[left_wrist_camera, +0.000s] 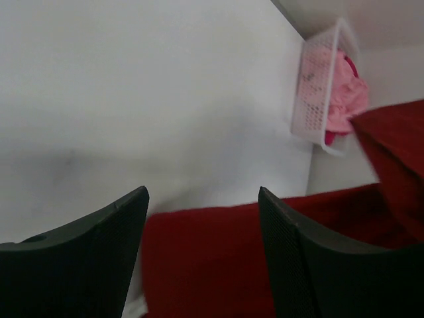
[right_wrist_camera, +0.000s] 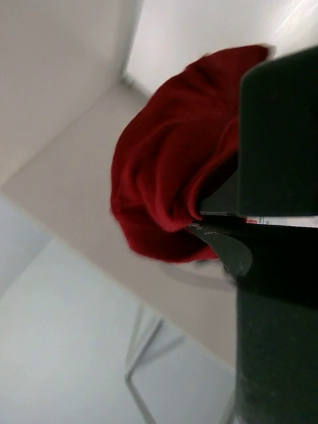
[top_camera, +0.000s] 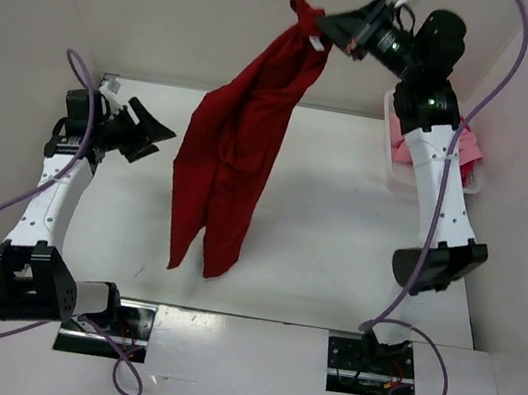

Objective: Fold and stack the t-shirts
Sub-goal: Move the tshirt to the center of the board, then flatten out the tshirt

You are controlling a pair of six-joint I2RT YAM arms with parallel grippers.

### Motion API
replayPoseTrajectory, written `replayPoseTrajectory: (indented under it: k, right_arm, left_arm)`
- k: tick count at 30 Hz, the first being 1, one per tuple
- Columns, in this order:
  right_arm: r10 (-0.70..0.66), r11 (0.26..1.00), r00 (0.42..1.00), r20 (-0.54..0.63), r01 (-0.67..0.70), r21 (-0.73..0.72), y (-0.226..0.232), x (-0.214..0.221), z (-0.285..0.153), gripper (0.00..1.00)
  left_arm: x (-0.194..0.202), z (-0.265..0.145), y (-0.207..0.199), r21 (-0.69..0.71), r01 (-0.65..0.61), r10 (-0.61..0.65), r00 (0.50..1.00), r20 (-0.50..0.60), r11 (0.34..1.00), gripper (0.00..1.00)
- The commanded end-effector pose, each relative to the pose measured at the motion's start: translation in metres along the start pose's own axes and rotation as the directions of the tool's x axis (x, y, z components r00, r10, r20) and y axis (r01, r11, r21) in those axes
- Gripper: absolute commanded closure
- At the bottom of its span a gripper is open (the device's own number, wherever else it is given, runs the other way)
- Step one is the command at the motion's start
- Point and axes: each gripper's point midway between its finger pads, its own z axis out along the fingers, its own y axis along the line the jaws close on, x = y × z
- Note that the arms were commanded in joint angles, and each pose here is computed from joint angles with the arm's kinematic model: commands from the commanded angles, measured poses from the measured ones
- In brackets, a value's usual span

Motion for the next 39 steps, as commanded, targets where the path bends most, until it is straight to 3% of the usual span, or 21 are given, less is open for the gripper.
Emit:
replayPoseTrajectory:
  k: [1,3,4,5,7,8,10,14,17,20,21,24,29,31,33,36,37,39]
  right_arm:
    - [-0.026,0.994,0.999,-0.021,0.028,0.107,-0.082,0.029,-0.026,0.99]
    - [-0.014,0.978,0.999,0.035,0.007,0.210,-0.119,0.022,-0.064,0.99]
    - [0.080,0.931,0.996,0.049,-0.092,0.354,-0.183,0.040,-0.093,0.99]
    - [0.126,0.884,0.990,0.064,-0.141,0.445,-0.219,0.051,-0.109,0.94]
    - [0.228,0.746,0.970,0.082,-0.228,0.626,-0.307,0.088,-0.152,0.79]
    - [0.268,0.683,0.959,0.095,-0.259,0.683,-0.332,0.101,-0.167,0.65]
    - [0.285,0.598,0.953,0.102,-0.260,0.759,-0.362,0.115,-0.185,0.55]
    - [0.194,0.545,0.979,0.058,-0.156,0.824,-0.356,0.121,-0.190,0.38]
    - [0.179,0.502,0.984,-0.004,-0.088,0.860,-0.356,0.140,-0.192,0.38]
    - [0.201,0.495,0.976,-0.087,-0.024,0.869,-0.352,0.178,-0.182,0.66]
    - [0.225,0.510,0.961,-0.161,0.025,0.860,-0.351,0.205,-0.173,0.80]
    - [0.246,0.517,0.922,-0.298,0.135,0.845,-0.347,0.255,-0.158,0.84]
    - [0.201,0.520,0.892,-0.404,0.253,0.816,-0.337,0.284,-0.133,0.35]
    - [0.206,0.531,0.881,-0.426,0.265,0.805,-0.338,0.295,-0.124,0.29]
    - [0.202,0.540,0.878,-0.433,0.269,0.797,-0.339,0.298,-0.115,0.29]
    - [0.202,0.511,0.874,-0.441,0.290,0.809,-0.356,0.306,-0.109,0.29]
    - [0.214,0.485,0.875,-0.434,0.290,0.825,-0.362,0.307,-0.111,0.33]
    - [0.189,0.433,0.896,-0.402,0.291,0.853,-0.374,0.300,-0.111,0.52]
  left_arm:
    - [-0.036,-0.020,-0.003,-0.077,-0.079,0.088,0.989,0.119,0.994,0.25]
    - [-0.044,-0.017,0.002,-0.117,-0.075,0.090,0.988,0.129,0.990,0.23]
    - [-0.052,-0.018,0.001,-0.135,-0.087,0.108,0.982,0.154,0.987,0.23]
    - [-0.053,-0.014,0.007,-0.154,-0.075,0.097,0.985,0.143,0.985,0.21]
    - [-0.051,-0.001,0.022,-0.180,-0.079,0.099,0.990,0.105,0.981,0.21]
    - [-0.046,0.003,0.027,-0.182,-0.070,0.086,0.993,0.084,0.981,0.21]
    - [-0.028,0.016,0.032,-0.185,-0.099,0.105,0.994,0.021,0.978,0.20]
    - [0.020,0.032,0.067,-0.299,-0.144,0.121,0.988,-0.096,0.943,0.20]
    - [0.058,0.044,0.096,-0.344,-0.155,0.090,0.976,-0.198,0.926,0.18]
    - [0.083,0.065,0.103,-0.340,-0.178,0.085,0.959,-0.270,0.923,0.16]
    - [0.089,0.071,0.107,-0.339,-0.184,0.085,0.955,-0.285,0.923,0.16]
    - [0.089,0.091,0.111,-0.338,-0.171,0.073,0.956,-0.284,0.926,0.16]
    - [0.091,0.118,0.128,-0.358,-0.183,0.067,0.947,-0.315,0.916,0.18]
    - [0.091,0.130,0.135,-0.356,-0.184,0.068,0.947,-0.313,0.916,0.22]
    - [0.097,0.138,0.143,-0.365,-0.169,0.042,0.942,-0.332,0.915,0.27]
    - [0.090,0.153,0.138,-0.338,-0.158,0.043,0.945,-0.324,0.928,0.48]
    - [0.086,0.158,0.136,-0.333,-0.150,0.042,0.949,-0.312,0.931,0.60]
    - [0.075,0.167,0.133,-0.333,-0.149,0.051,0.957,-0.285,0.931,0.71]
